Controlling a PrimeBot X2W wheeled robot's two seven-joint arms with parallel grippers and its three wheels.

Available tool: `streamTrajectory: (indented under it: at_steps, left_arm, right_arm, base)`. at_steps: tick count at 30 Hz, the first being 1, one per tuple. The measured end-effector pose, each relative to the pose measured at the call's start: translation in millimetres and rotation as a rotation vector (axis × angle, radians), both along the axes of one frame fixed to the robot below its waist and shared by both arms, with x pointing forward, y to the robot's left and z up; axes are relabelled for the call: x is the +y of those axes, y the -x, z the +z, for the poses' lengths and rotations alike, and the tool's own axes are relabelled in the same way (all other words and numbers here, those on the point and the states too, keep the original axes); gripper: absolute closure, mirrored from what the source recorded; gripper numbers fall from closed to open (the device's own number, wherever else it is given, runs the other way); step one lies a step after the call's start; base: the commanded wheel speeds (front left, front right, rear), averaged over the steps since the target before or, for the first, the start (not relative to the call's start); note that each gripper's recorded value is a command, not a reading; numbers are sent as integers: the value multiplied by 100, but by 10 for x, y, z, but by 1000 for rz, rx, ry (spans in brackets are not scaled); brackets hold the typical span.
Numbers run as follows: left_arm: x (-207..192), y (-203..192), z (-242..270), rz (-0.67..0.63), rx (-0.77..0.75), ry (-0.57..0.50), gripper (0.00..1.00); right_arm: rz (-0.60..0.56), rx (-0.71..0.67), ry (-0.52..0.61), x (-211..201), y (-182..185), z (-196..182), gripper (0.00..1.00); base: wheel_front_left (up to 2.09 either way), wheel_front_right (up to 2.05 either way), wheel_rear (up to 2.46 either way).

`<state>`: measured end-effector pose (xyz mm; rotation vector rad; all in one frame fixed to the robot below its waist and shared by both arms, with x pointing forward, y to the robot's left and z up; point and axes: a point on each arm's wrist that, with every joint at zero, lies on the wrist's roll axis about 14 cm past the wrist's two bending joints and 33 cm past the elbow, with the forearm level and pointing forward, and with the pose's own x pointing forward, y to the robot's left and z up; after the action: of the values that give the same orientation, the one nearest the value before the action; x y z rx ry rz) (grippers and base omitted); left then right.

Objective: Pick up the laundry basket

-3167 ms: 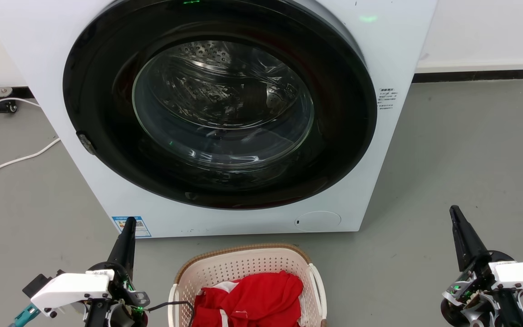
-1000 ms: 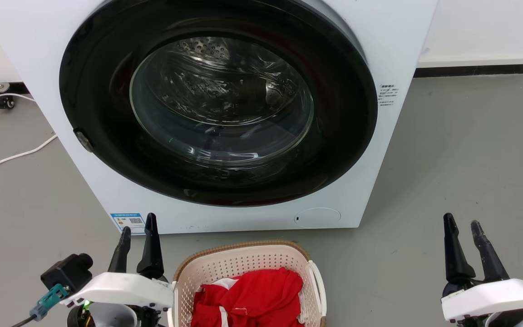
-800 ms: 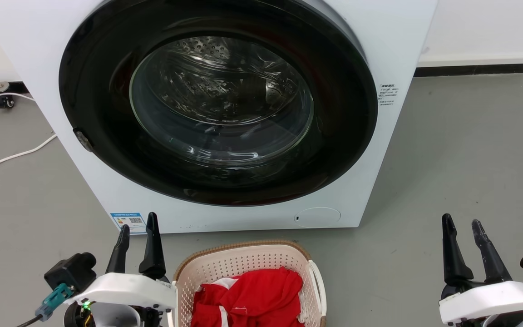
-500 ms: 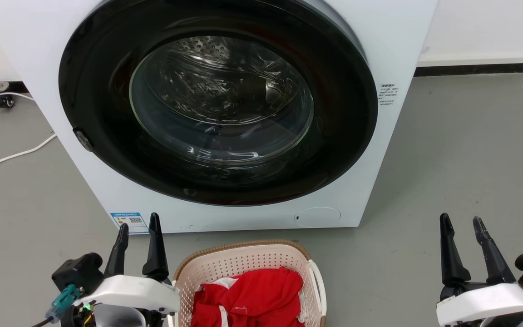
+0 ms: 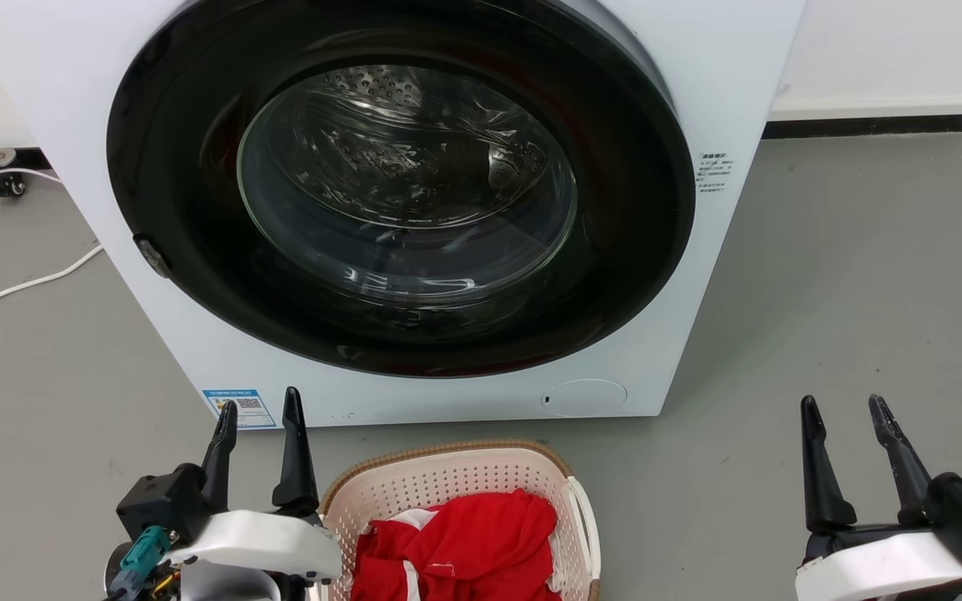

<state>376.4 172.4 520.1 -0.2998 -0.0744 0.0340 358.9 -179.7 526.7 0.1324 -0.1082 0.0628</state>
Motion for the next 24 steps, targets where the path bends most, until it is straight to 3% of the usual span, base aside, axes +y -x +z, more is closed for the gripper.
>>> streamTrajectory:
  at_steps: [24]
  left_arm:
    - [-18,80,-2,-16,-37,-185,0]
  right_arm:
    - [25,-47,215,86,71,43,0]
  base:
    - [0,0,0]
